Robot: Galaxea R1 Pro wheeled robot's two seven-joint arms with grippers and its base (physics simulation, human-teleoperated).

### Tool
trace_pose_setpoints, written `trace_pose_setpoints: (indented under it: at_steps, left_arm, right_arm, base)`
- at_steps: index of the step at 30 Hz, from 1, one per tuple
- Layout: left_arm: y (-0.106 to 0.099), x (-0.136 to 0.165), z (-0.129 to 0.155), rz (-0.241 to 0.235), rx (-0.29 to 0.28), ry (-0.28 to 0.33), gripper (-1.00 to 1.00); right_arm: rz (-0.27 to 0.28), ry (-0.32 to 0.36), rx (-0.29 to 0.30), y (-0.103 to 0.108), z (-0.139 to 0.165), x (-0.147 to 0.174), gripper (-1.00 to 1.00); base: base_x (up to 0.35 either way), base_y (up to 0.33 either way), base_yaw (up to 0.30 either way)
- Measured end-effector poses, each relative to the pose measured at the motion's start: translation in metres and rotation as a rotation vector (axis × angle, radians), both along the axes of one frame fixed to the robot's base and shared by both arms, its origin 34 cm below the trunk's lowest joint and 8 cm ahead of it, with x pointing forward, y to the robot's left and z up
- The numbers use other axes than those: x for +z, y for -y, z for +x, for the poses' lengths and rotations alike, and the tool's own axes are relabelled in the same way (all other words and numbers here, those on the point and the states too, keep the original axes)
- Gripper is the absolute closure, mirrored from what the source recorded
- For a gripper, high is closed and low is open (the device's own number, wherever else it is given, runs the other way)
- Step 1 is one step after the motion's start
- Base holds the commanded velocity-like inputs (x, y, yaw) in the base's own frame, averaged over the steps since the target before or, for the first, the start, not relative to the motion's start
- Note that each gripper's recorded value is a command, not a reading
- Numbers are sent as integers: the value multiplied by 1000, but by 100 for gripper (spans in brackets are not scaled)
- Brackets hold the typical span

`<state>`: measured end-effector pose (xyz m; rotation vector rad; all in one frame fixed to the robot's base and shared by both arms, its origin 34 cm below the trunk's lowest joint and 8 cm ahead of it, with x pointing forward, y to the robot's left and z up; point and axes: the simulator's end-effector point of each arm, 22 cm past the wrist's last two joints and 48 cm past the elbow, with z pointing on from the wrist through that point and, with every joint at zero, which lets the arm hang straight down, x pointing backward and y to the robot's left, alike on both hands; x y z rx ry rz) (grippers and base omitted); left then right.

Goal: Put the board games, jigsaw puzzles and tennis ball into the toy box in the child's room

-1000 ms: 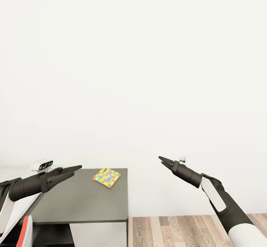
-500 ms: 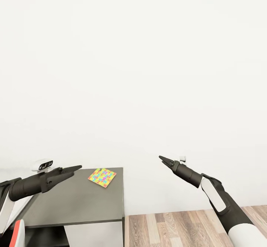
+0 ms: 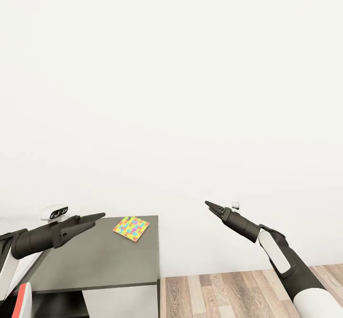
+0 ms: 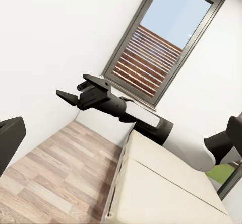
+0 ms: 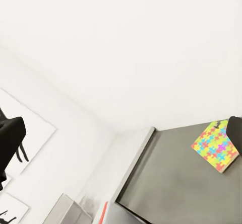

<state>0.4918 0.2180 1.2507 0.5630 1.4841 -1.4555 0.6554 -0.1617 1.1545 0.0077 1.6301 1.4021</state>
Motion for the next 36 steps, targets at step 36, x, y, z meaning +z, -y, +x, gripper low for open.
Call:
trace_pose_setpoints:
  at_steps: [36]
  left_arm:
    - [0, 0, 0, -2, -1, -3, -100]
  right_arm:
    - [-215, -258, -260, 49, 33, -89, -100]
  base:
    - [0, 0, 0]
